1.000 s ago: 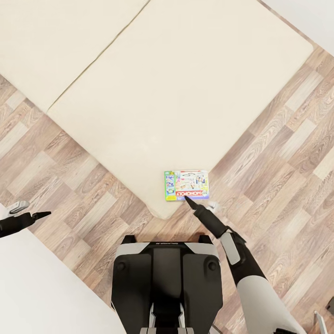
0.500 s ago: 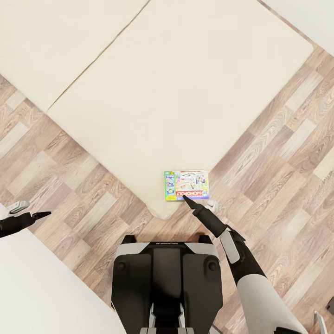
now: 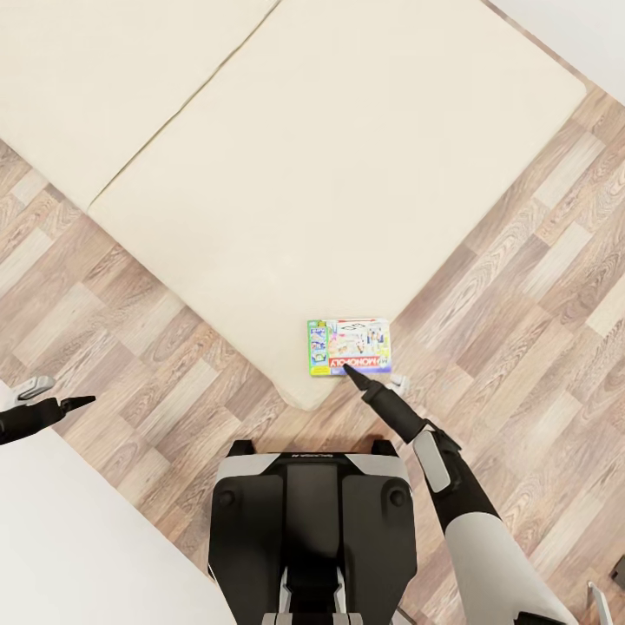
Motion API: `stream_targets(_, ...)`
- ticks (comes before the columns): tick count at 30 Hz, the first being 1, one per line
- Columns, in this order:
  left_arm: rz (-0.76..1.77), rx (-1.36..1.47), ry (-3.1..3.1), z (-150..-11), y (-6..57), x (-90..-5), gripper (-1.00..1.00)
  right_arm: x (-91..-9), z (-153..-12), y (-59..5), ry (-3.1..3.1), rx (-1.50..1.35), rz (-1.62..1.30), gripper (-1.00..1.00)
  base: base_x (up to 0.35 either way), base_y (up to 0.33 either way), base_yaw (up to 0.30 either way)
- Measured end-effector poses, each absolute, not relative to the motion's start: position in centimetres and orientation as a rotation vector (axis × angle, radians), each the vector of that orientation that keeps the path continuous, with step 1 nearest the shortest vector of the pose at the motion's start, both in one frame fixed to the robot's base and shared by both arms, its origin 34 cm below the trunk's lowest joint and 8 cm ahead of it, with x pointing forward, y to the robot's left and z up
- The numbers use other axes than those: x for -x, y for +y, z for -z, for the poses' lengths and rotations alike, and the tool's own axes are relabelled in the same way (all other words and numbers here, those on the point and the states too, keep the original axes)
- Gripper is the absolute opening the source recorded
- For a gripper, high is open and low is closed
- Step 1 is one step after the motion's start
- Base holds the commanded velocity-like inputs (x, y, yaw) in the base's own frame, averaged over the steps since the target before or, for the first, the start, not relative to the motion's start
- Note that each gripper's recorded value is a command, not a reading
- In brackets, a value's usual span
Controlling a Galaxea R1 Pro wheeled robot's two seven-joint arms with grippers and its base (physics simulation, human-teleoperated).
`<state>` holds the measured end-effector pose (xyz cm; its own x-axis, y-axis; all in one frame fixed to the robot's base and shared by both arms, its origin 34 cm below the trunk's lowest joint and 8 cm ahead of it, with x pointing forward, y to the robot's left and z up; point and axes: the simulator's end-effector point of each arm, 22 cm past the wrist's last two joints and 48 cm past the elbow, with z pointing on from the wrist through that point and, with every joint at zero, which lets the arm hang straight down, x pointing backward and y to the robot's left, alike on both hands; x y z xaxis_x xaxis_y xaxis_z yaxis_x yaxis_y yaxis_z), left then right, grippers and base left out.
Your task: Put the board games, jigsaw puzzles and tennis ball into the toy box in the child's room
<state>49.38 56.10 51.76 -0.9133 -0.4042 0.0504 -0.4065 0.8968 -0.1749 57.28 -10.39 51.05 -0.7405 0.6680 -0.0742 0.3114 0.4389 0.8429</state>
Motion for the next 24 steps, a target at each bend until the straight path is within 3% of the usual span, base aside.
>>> stream_targets(24, -0.287, -0.650, -3.046, -51.7, 56.0, -49.4, 1.00, -58.0, -51.2, -11.7, 2.277, -0.829, -1.202, 1.00, 0.000, 0.000, 0.000)
